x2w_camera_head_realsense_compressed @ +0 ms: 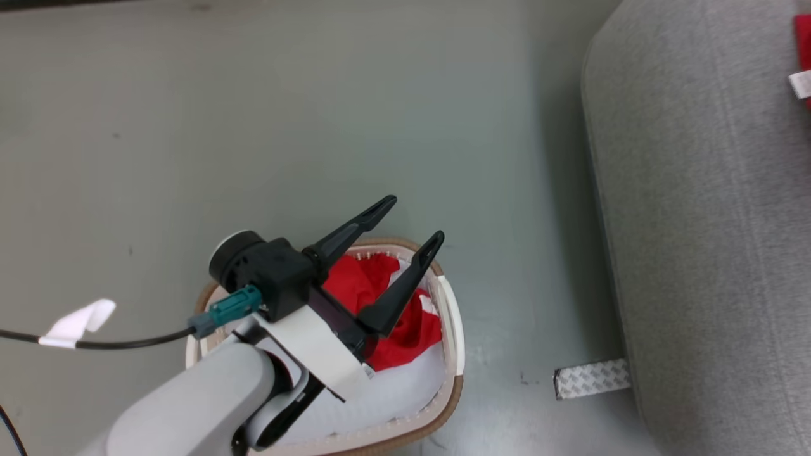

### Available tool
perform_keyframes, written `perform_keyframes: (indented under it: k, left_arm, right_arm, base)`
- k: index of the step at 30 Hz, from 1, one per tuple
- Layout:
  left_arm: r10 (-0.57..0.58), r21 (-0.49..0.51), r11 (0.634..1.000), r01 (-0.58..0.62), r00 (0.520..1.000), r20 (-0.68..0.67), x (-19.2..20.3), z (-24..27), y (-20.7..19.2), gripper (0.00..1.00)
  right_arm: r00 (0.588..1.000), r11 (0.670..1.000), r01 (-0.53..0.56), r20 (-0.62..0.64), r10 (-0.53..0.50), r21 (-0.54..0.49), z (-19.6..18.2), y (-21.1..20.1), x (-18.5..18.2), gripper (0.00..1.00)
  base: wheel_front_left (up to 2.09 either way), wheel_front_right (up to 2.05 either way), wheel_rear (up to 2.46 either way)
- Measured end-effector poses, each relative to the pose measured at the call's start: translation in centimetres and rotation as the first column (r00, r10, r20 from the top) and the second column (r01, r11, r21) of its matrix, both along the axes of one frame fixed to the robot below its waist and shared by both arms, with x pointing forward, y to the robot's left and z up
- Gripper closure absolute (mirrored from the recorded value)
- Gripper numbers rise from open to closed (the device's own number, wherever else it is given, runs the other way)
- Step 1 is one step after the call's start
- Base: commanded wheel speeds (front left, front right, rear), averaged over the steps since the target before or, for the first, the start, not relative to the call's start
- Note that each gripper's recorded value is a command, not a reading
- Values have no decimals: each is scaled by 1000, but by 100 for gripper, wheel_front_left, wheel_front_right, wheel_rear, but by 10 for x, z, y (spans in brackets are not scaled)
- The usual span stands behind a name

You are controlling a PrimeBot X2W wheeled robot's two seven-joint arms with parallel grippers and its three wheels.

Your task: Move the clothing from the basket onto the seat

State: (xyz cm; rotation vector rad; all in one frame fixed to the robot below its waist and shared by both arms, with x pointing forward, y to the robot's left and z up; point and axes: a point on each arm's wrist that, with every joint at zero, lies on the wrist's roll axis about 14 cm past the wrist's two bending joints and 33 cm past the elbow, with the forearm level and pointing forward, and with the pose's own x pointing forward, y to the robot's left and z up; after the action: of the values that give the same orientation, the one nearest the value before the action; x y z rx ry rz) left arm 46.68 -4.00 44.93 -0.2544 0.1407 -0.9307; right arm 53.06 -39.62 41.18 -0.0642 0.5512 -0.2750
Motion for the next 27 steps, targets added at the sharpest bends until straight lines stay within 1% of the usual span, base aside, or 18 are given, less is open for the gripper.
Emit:
perform_keyframes:
  k: [4, 8, 11, 14, 17, 21, 23, 25, 27]
  left_arm:
    - [5, -16, 1000, -5, 1000, 19, -6, 14, -2, 0]
    - [12, -33, 999, -11, 999, 33, -19, 32, -5, 0]
    - [32, -34, 999, -30, 998, 56, -27, 46, -2, 0]
    - [55, -41, 998, -52, 995, 83, -35, 62, 2, 0]
    - [93, -56, 995, -88, 990, 107, -42, 79, 9, 0]
    - [172, -75, 984, -163, 974, 145, -49, 103, 24, 0]
    - [210, -76, 977, -199, 963, 167, -54, 112, 33, 0]
    - [254, -70, 967, -245, 950, 183, -58, 118, 46, 0]
    - [322, -71, 947, -314, 925, 202, -58, 124, 66, 0]
  right_arm:
    - [999, 999, -50, -18, 49, -21, 15, 5, -11, 0]
    - [985, 986, -142, -115, 132, -83, 26, 10, -36, 0]
    - [973, 969, -207, -128, 191, -131, 53, 12, -47, 0]
    - [969, 951, -241, -100, 225, -194, 91, 6, -59, 0]
    - [961, 936, -268, -1, 275, -229, 136, 14, -63, 0]
    - [918, 922, -315, 175, 357, -226, 186, 43, -69, 0]
    - [882, 915, -340, 264, 391, -219, 204, 60, -73, 0]
    - [833, 906, -364, 360, 420, -215, 219, 78, -78, 0]
    - [790, 903, -381, 438, 429, -196, 225, 92, -84, 0]
  base:
    - [0, 0, 0]
    - [0, 0, 0]
    - [0, 0, 0]
    - [0, 0, 0]
    - [0, 0, 0]
    - [0, 0, 0]
    - [0, 0, 0]
    - [0, 0, 0]
    - [0, 0, 0]
